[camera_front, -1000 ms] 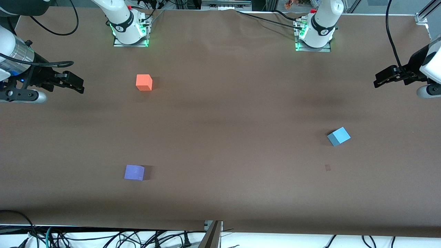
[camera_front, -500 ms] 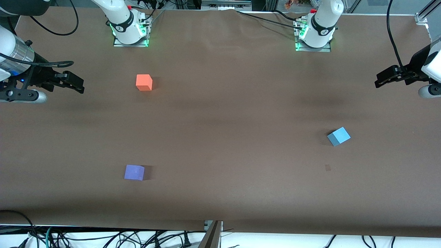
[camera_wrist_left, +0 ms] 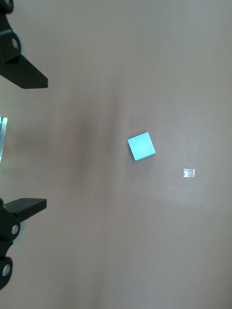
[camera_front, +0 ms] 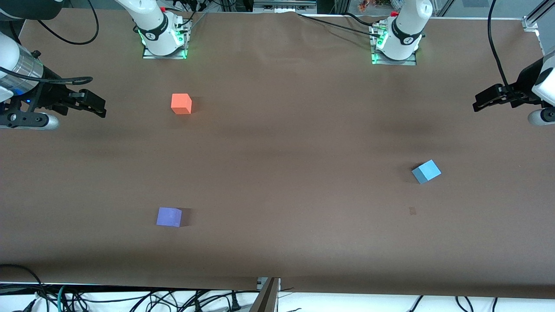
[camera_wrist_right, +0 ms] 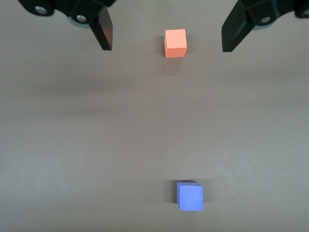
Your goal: Place blue block between orange and purple blocks
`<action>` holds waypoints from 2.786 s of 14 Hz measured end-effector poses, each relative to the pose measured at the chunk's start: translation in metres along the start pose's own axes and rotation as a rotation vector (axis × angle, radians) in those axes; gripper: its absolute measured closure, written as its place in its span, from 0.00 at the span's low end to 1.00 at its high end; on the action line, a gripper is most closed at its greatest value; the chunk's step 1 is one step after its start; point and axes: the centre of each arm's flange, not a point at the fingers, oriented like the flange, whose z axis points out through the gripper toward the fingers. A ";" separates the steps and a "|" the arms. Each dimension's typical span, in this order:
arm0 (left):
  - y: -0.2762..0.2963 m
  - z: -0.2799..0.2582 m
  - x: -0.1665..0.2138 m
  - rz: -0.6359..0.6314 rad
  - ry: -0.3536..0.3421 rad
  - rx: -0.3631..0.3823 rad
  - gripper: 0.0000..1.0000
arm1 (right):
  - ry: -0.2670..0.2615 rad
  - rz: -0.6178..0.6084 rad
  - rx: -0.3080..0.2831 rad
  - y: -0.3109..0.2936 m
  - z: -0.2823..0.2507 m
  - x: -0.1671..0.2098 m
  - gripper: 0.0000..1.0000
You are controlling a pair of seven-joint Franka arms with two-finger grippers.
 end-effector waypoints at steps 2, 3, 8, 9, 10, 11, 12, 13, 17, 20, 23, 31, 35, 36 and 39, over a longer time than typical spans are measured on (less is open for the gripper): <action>0.000 0.002 0.001 -0.002 -0.004 0.001 0.00 | 0.000 0.000 0.001 0.000 0.000 0.000 0.00; 0.000 0.004 0.001 -0.007 -0.009 0.001 0.00 | 0.000 0.000 0.002 0.000 0.000 0.000 0.00; -0.018 0.082 0.029 -0.111 -0.027 0.003 0.00 | 0.000 0.001 0.002 0.000 0.000 0.000 0.00; -0.022 0.115 0.039 -0.156 -0.006 0.003 0.00 | 0.000 0.001 0.002 0.000 0.000 0.000 0.00; -0.025 0.150 0.047 -0.213 0.007 0.005 0.00 | 0.000 0.001 0.002 0.001 0.000 0.000 0.00; -0.026 0.183 0.053 -0.271 0.011 0.007 0.00 | -0.001 0.004 0.002 0.002 0.000 0.000 0.00; -0.025 0.211 0.061 -0.315 0.020 0.008 0.00 | -0.001 0.010 0.002 0.005 0.001 0.001 0.00; -0.023 0.235 0.072 -0.340 0.041 0.006 0.00 | -0.004 0.017 0.002 0.009 0.002 0.003 0.00; -0.019 0.325 0.103 -0.378 0.076 0.009 0.00 | -0.017 0.023 0.000 0.013 0.010 0.007 0.00; -0.022 0.353 0.110 -0.398 0.088 0.008 0.00 | -0.018 0.023 0.000 0.013 0.010 0.007 0.00; -0.024 0.357 0.112 -0.409 0.093 0.007 0.00 | -0.018 0.023 0.000 0.013 0.010 0.007 0.00; -0.025 0.401 0.101 -0.409 0.102 0.006 0.00 | -0.018 0.020 0.002 0.012 0.010 0.007 0.00; -0.015 0.407 0.095 -0.385 0.061 0.015 0.31 | -0.019 0.016 0.002 0.010 0.011 0.007 0.00; -0.011 0.406 0.094 -0.366 0.053 0.017 0.37 | -0.019 0.016 0.002 0.009 0.011 0.007 0.00; 0.026 0.403 0.089 -0.280 0.048 0.018 0.37 | -0.020 0.016 0.002 0.009 0.011 0.007 0.00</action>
